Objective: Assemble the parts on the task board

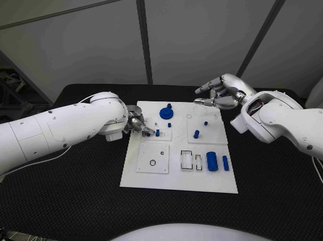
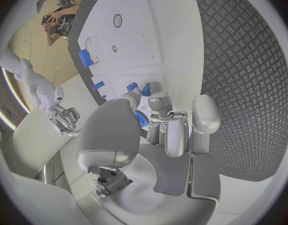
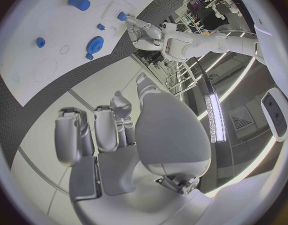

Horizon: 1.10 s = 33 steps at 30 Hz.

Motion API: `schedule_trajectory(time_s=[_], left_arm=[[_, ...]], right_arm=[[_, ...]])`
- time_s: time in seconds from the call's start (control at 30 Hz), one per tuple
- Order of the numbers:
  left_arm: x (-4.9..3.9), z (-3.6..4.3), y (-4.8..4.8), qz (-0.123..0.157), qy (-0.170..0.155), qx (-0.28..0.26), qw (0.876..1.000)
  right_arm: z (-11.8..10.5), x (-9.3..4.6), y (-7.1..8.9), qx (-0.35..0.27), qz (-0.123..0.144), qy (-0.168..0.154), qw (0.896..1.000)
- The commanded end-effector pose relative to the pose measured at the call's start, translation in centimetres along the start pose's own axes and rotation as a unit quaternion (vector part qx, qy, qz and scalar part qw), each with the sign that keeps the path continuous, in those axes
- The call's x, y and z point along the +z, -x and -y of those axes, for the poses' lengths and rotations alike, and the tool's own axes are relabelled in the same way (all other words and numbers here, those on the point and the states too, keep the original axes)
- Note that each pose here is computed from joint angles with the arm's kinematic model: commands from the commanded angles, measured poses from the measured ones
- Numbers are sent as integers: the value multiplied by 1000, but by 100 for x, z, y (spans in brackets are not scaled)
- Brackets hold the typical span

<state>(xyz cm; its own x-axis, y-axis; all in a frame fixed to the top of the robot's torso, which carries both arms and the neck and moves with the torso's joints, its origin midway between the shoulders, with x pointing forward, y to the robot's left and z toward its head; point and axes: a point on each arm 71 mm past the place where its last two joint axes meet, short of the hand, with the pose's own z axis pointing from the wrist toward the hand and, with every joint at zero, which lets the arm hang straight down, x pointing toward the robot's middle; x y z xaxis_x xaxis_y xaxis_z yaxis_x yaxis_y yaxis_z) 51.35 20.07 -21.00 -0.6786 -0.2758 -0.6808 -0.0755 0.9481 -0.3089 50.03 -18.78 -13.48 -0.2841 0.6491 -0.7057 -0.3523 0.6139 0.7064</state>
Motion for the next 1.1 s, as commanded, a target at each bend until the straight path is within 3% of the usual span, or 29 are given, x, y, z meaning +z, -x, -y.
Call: schedule_trajectory(time_s=[0.03, 0.5, 0.97, 1.1], left_arm=[[-7, -5, 14, 9, 3, -3, 1000], [-38, -17, 58, 23, -4, -13, 1000], [-137, -42, 246, 72, -30, -70, 994], [-166, -14, 304, 90, -65, -105, 988]], right_arm=[[-14, 5, -5, -3, -6, 1, 1000], [-3, 13, -5, -3, -8, 0, 1000], [3, 26, -8, -4, -7, -1, 1000], [4, 27, -6, -4, -6, -1, 1000]])
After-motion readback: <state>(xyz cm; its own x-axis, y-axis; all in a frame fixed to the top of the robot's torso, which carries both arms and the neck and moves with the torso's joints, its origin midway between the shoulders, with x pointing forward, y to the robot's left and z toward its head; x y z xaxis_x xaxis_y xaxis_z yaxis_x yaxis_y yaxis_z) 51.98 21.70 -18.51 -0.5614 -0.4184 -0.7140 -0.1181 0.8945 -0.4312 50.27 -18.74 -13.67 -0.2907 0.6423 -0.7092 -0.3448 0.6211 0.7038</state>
